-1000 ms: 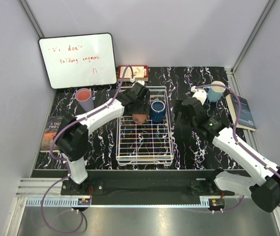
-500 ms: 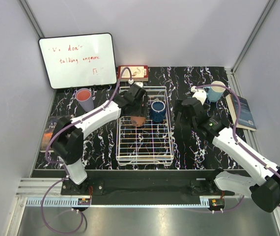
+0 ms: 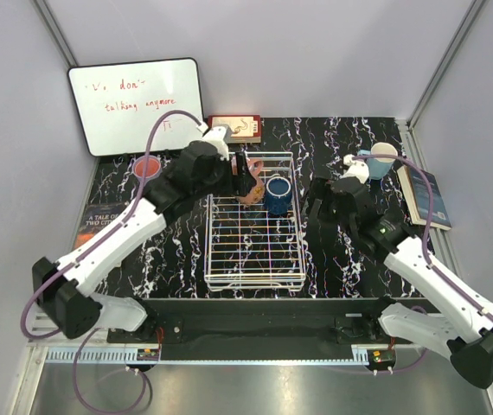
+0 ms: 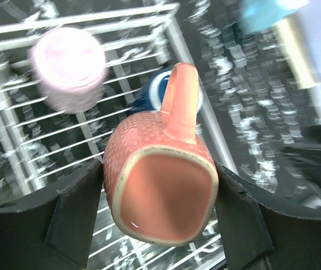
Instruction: Unload the cups from the dish rack
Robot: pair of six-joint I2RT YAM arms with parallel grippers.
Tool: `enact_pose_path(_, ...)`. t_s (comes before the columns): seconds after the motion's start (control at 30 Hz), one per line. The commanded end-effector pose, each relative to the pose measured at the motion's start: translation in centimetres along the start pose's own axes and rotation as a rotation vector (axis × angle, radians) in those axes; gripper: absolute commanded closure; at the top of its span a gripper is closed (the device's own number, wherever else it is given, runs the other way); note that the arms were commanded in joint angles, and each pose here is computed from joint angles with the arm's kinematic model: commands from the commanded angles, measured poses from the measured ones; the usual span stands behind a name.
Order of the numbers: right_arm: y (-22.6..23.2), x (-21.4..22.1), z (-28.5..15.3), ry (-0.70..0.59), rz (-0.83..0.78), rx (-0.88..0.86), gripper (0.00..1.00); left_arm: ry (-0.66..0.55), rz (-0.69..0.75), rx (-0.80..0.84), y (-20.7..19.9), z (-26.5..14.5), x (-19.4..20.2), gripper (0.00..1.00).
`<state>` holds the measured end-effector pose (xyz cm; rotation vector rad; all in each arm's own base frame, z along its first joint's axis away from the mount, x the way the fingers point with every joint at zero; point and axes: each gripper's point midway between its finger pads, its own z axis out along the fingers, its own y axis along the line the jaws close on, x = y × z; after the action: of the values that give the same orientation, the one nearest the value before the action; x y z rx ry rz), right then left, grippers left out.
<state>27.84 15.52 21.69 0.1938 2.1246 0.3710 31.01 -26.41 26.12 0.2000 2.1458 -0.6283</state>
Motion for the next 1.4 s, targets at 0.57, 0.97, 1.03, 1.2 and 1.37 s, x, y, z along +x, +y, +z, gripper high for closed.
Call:
enact_pose_path(0.57,11.4,-0.3,-7.7,-0.063,0.375,-0.862,0.29,-0.397,-0.235,0.735,-8.0,-7.1,-3.6,1.00)
enact_pose_path(0.97,13.3,-2.0,-8.1,-0.094,0.333,-0.934,0.31,-0.304,-0.273,0.863,-9.6,-7.1,-2.2,1.00)
enact_pose_path(1.03,13.3,-1.9,-7.8,-0.093,0.319,-0.930,0.32,-0.281,-0.273,0.877,-9.8,-7.0,-1.9,1.00)
enact_pose_path(1.2,13.6,-2.1,-7.8,-0.103,0.300,-0.936,0.35,-0.222,-0.289,0.925,-10.4,-6.5,-1.0,1.00)
enact_pose_path(1.37,14.2,-1.9,-7.9,-0.083,0.290,-0.972,0.44,-0.181,-0.328,0.989,-11.0,-6.2,-0.5,1.00)
